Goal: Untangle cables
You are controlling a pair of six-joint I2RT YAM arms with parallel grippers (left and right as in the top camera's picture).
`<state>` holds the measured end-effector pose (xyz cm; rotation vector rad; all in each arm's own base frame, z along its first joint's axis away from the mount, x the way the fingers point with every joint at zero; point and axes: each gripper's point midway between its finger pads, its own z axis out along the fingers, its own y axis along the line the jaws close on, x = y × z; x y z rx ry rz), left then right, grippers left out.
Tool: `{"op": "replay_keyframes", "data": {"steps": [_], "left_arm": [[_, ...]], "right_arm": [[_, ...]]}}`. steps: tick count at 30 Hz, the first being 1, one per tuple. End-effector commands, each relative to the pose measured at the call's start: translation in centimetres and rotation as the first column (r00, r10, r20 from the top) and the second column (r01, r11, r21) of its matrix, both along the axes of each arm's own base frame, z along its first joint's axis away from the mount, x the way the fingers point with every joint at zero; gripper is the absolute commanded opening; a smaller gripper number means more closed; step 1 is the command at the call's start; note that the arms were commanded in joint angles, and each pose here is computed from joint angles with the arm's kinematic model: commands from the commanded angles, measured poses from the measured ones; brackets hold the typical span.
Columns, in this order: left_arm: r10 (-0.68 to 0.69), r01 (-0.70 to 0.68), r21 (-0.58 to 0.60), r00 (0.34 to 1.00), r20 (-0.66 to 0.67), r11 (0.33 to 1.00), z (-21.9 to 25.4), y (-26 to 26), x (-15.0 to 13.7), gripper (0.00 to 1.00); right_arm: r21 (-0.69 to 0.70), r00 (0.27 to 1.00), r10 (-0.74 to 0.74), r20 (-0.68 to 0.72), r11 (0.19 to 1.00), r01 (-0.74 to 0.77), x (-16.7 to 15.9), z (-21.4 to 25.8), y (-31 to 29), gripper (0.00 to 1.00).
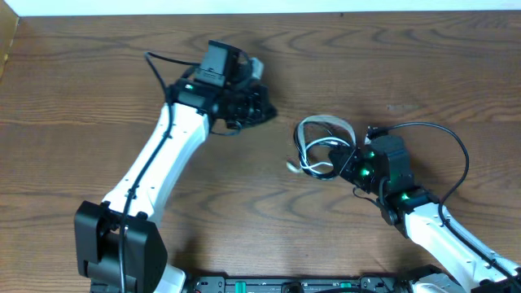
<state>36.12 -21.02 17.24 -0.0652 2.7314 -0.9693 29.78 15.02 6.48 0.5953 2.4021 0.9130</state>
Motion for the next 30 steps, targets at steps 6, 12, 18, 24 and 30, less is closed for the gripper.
{"op": "replay_keyframes", "data": {"steps": [6,12,18,24,30], "left_arm": [[-0.078,0.06,0.217,0.994,0.075,0.974,-1.9,2.8,0.2,0.08],[-0.279,0.271,0.075,0.954,0.111,0.96,-1.3,-1.2,-1.3,0.72],[-0.407,0.419,-0.099,0.906,0.118,0.903,-1.3,-4.0,-2.9,0.92],[-0.417,0.416,-0.124,0.908,0.019,0.901,-4.9,-4.4,-2.9,0.91],[-0.467,0.458,-0.114,0.881,-0.071,0.882,-8.5,-5.7,-4.4,0.75]], "right_arm": [[-0.112,0.98,0.182,0.075,0.978,-0.174,0.0,0.9,0.7,0.02],[-0.223,0.918,0.378,0.121,0.911,-0.346,0.5,4.0,1.9,0.06],[-0.286,0.89,0.444,0.101,0.87,-0.401,0.3,4.8,1.8,0.09],[-0.286,0.89,0.444,0.1,0.87,-0.402,0.3,4.8,1.8,0.09],[-0.285,0.891,0.444,0.098,0.87,-0.402,0.3,4.8,1.8,0.13]]}}
